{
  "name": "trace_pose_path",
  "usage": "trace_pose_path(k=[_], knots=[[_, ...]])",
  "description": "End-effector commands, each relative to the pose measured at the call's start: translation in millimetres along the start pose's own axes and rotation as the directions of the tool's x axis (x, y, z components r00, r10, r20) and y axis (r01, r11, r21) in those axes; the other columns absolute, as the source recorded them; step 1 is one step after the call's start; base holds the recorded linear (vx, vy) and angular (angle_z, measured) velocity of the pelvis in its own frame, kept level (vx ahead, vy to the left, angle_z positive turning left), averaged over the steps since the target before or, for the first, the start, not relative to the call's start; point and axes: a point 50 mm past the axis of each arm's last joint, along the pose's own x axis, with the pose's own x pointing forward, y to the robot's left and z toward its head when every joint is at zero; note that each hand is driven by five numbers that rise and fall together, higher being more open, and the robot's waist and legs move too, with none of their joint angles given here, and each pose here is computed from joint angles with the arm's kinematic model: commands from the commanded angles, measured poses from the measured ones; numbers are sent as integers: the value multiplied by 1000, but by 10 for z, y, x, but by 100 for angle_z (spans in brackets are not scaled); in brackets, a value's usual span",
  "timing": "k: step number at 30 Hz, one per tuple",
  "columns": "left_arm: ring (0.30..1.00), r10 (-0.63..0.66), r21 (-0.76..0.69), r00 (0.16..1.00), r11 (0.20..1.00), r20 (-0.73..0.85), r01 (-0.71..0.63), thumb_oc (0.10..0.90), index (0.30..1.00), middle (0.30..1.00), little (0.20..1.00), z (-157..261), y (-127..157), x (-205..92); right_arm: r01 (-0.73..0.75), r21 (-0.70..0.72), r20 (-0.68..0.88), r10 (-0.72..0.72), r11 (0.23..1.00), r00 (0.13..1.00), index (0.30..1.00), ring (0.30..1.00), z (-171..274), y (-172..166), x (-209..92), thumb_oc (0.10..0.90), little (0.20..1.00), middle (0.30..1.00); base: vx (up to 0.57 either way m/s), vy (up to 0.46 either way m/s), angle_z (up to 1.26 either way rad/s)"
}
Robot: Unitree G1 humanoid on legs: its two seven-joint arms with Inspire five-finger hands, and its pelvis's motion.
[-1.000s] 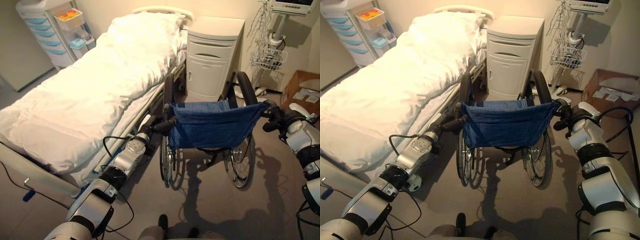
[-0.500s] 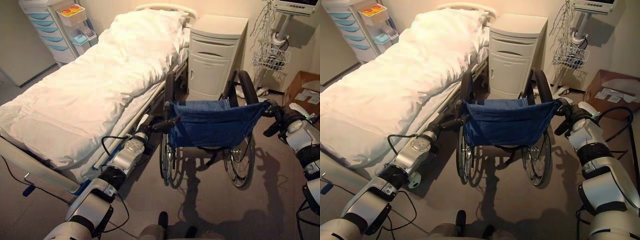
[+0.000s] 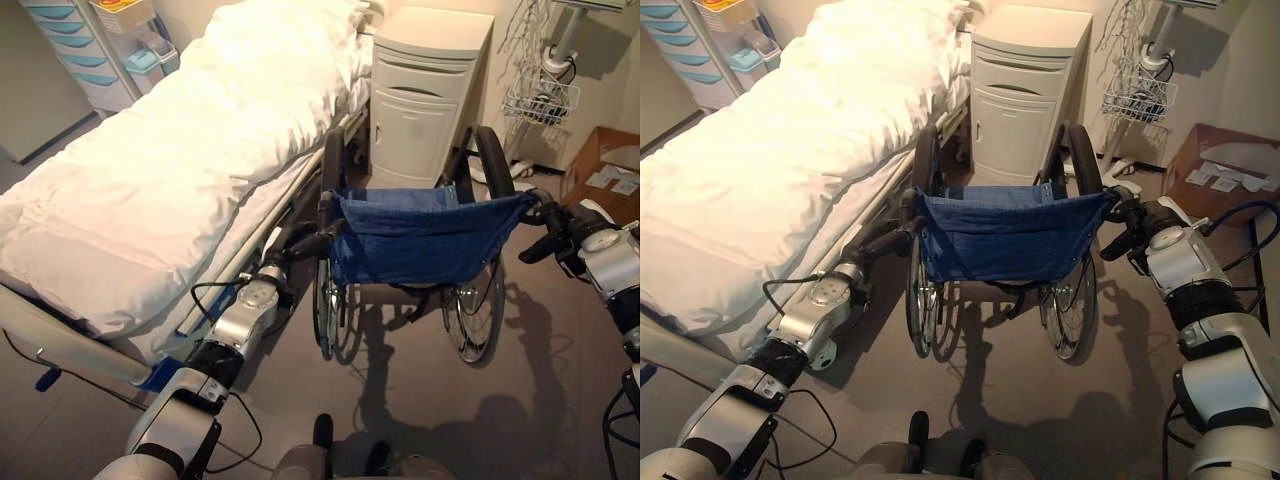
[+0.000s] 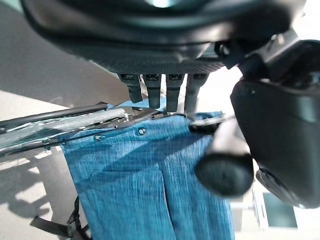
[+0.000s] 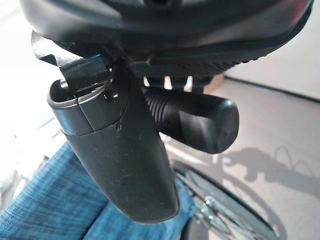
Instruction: Push the wheelchair next to the bed
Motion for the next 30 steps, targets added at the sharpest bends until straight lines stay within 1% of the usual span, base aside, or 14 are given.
trace_pose_path(k=[1,4,5,6,9,15,18,22,25,27,30], knots=[[900,205,73,975,977,-91,-198,800,900,900,900,-348,661,-197,-106,115,235,77,988,969,900,900,421,5,-113,800,900,900,0,0,0],[900,213,22,972,977,-98,-212,800,900,900,900,-442,714,-259,-85,180,256,37,980,966,900,900,392,-120,-135,800,900,900,0,0,0],[900,208,-11,972,978,-106,-210,800,900,900,900,-534,740,-311,-72,241,273,4,968,962,900,900,370,-214,-156,800,900,900,15,28,4],[900,208,-14,972,978,-107,-210,800,900,900,900,-551,742,-321,-71,249,276,0,966,961,900,900,364,-231,-160,800,900,900,22,39,1],[900,200,-66,972,976,-123,-209,800,900,900,900,-684,759,-398,-49,335,290,-53,941,956,900,900,301,-364,-192,800,900,900,14,30,-7],[900,185,-72,967,977,-176,-200,800,900,900,900,-901,725,-494,-1,471,242,-128,882,962,900,900,77,-535,-204,800,900,900,3,17,-4],[900,181,-68,964,978,-195,-197,800,900,900,900,-952,722,-515,16,495,222,-144,869,964,900,900,-1,-579,-201,800,900,900,0,0,0],[900,178,-66,956,978,-233,-198,800,900,900,900,-1045,742,-558,95,515,183,-217,852,959,900,900,-100,-730,-231,800,900,900,0,0,0],[900,182,-70,950,976,-255,-206,800,900,900,900,-1102,749,-586,126,518,180,-252,846,951,900,900,-114,-796,-253,800,900,900,-3,7,-3],[900,191,-70,940,973,-281,-219,800,900,900,900,-1169,774,-627,161,541,175,-298,825,938,900,900,-123,-878,-282,800,900,900,-3,3,-2],[900,197,-63,934,972,-299,-225,800,900,900,900,-1213,789,-653,179,565,171,-327,805,929,900,900,-133,-927,-305,800,900,900,-3,0,-2]])
